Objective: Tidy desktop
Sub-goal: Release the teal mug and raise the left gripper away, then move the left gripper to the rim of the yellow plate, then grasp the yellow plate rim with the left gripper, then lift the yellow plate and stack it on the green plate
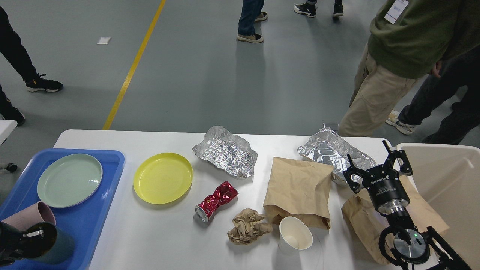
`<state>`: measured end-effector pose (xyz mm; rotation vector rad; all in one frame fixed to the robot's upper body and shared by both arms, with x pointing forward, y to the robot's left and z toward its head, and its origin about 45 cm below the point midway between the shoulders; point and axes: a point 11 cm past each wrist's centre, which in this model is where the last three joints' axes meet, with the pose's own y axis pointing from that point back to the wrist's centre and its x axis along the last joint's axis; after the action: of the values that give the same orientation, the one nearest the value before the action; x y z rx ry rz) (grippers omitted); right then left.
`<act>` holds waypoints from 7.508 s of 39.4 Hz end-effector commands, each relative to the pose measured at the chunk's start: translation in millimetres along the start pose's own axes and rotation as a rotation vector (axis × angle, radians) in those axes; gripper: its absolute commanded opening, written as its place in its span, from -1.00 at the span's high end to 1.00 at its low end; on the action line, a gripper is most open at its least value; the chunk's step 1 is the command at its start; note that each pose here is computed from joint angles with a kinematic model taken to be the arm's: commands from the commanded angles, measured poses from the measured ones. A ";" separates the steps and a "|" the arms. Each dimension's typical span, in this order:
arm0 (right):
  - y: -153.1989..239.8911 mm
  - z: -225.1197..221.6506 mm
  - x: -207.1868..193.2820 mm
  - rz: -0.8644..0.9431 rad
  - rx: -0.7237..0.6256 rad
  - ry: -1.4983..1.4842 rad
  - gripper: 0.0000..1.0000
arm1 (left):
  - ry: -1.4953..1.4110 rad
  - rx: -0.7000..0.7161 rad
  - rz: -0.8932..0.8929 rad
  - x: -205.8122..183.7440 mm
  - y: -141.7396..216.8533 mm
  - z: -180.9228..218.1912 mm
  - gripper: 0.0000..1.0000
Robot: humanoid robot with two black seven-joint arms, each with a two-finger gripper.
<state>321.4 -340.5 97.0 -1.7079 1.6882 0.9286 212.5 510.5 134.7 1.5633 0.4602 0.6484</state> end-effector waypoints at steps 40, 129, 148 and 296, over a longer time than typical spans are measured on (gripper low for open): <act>0.2 0.1 -0.2 -0.001 0.000 0.000 -1.00 | -0.018 0.002 0.024 11.1 19.8 5.0 -0.91; 0.3 0.2 0.3 0.001 0.000 0.000 -1.00 | -0.090 -0.203 0.041 -9.8 159.3 228.2 -0.83; 0.3 0.2 0.3 0.001 0.000 0.000 -1.00 | 0.315 -0.282 0.035 -42.3 26.2 211.0 -0.82; 0.3 0.2 0.3 0.001 0.000 0.000 -1.00 | 0.388 -0.123 0.122 88.7 46.2 26.2 1.00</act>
<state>321.1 -341.1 96.8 -1.7082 1.6898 0.9284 291.6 526.4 207.5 1.3405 0.6051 1.0132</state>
